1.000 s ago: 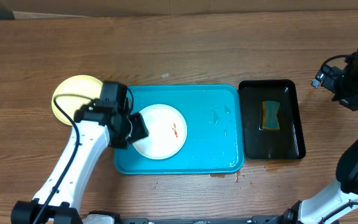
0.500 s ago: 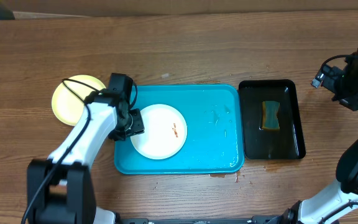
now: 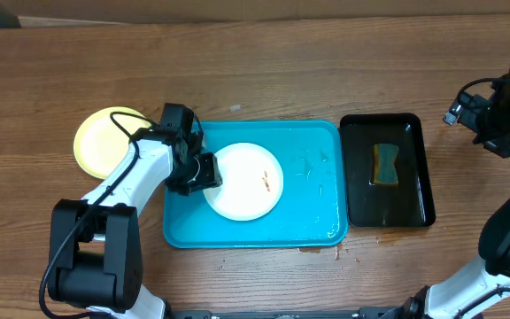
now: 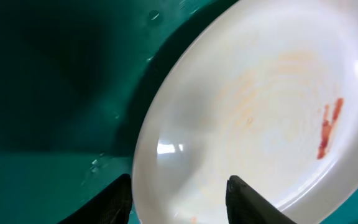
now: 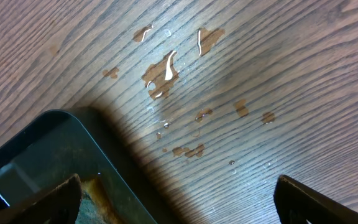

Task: Clean dirty plates on tray and stack at the side
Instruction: 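Slide the stained white plate toward the tray center, left gripper, then reach the right gripper into the black tray and grasp the sponge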

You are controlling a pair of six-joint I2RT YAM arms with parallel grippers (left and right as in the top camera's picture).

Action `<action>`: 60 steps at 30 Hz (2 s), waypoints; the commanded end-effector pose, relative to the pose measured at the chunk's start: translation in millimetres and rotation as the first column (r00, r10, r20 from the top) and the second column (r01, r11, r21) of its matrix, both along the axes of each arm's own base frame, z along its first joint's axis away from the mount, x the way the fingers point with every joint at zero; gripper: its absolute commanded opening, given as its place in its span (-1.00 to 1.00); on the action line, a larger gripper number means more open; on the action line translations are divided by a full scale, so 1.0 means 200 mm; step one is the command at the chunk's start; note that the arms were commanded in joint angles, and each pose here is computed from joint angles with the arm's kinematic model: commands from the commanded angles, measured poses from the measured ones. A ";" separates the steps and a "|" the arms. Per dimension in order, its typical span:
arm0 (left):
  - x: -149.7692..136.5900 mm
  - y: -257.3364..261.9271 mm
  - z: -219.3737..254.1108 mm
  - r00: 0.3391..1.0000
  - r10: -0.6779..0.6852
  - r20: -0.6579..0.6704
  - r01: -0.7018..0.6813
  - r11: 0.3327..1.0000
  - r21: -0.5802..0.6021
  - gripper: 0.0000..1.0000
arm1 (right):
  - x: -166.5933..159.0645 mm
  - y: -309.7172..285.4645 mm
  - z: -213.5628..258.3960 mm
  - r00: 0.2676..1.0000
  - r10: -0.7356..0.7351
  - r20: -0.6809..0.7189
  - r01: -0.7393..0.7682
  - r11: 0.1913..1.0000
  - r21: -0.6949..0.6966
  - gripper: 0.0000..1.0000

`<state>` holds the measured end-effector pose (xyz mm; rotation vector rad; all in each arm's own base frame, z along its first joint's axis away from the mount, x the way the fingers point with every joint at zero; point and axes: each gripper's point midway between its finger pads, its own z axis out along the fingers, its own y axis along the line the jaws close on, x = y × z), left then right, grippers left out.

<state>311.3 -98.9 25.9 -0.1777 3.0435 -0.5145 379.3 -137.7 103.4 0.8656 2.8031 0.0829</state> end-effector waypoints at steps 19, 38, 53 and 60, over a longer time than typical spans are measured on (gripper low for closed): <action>0.15 0.03 -0.02 0.993 -0.019 0.118 0.008 0.996 0.091 -0.35 | 0.01 -0.01 0.04 1.000 -0.008 0.022 0.008 1.000 -0.006 1.00; 0.12 -0.10 -0.14 0.994 -0.074 0.080 0.066 0.993 0.095 -0.92 | 0.09 0.48 0.21 0.982 0.016 0.188 -0.117 0.835 0.538 0.76; 0.13 -0.10 -0.14 0.994 -0.074 0.085 0.066 0.993 0.094 -0.81 | -0.27 0.68 -0.12 0.937 0.250 -0.244 -0.203 0.958 0.204 0.21; 0.13 -0.10 -0.14 0.994 -0.074 0.081 0.066 0.993 0.095 -0.78 | -0.34 0.76 -0.30 0.901 0.328 -0.284 -0.305 0.944 0.123 0.44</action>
